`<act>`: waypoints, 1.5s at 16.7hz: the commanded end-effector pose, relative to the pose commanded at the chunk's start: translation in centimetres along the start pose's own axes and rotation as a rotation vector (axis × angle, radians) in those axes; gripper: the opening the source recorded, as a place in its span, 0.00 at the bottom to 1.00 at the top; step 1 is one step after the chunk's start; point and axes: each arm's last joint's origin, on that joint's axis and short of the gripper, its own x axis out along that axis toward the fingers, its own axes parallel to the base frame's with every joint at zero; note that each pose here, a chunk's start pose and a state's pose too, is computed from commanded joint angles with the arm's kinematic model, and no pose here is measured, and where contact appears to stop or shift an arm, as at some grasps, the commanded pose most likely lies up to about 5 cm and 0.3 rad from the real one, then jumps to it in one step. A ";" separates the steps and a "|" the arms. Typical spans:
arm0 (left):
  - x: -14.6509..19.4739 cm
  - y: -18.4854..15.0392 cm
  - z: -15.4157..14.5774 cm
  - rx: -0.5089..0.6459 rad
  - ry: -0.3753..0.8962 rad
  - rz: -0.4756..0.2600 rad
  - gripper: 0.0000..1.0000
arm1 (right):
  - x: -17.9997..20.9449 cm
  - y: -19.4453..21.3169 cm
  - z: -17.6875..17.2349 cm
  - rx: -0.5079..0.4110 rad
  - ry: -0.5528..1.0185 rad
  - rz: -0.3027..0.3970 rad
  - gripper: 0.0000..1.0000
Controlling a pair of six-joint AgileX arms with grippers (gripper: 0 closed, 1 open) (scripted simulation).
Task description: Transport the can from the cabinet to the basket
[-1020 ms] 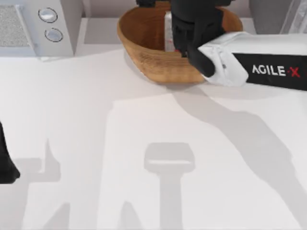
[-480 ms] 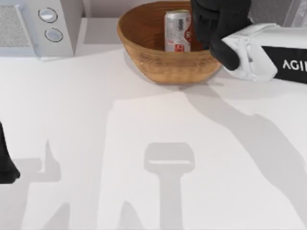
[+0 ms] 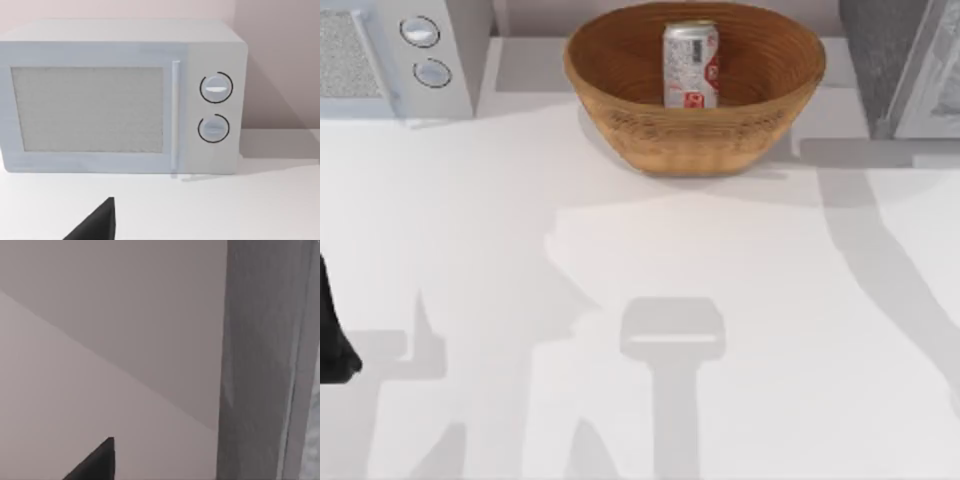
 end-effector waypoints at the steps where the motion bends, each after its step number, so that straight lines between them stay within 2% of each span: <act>1: 0.0 0.0 0.0 0.000 0.000 0.000 1.00 | -2.6 -1.8 0.2 0.000 -0.007 -0.001 1.00; 3: 0.0 0.0 0.0 0.000 0.000 0.000 1.00 | -7.7 -4.9 -0.7 -0.001 -0.019 -0.004 1.00; 5: 0.0 0.0 0.0 0.000 0.000 0.000 1.00 | -12.1 -7.1 -3.1 -0.005 -0.023 -0.006 1.00; 9: 0.0 0.0 0.0 0.000 0.000 0.000 1.00 | -17.0 -9.4 -9.8 -0.015 0.005 -0.009 1.00; 12: 0.0 0.0 0.0 0.000 0.000 0.000 1.00 | -18.3 -10.1 -13.9 -0.015 0.026 -0.008 1.00; 15: 0.0 0.0 0.0 0.000 0.000 0.000 1.00 | -18.6 -10.4 -16.0 -0.014 0.038 -0.007 1.00; 21: 0.0 0.0 0.0 0.000 0.000 0.000 1.00 | -18.6 -10.4 -16.2 -0.014 0.040 -0.006 1.00; 25: 0.0 0.0 0.0 0.000 0.000 0.000 1.00 | -18.1 -11.0 -14.6 -0.015 -0.004 0.000 1.00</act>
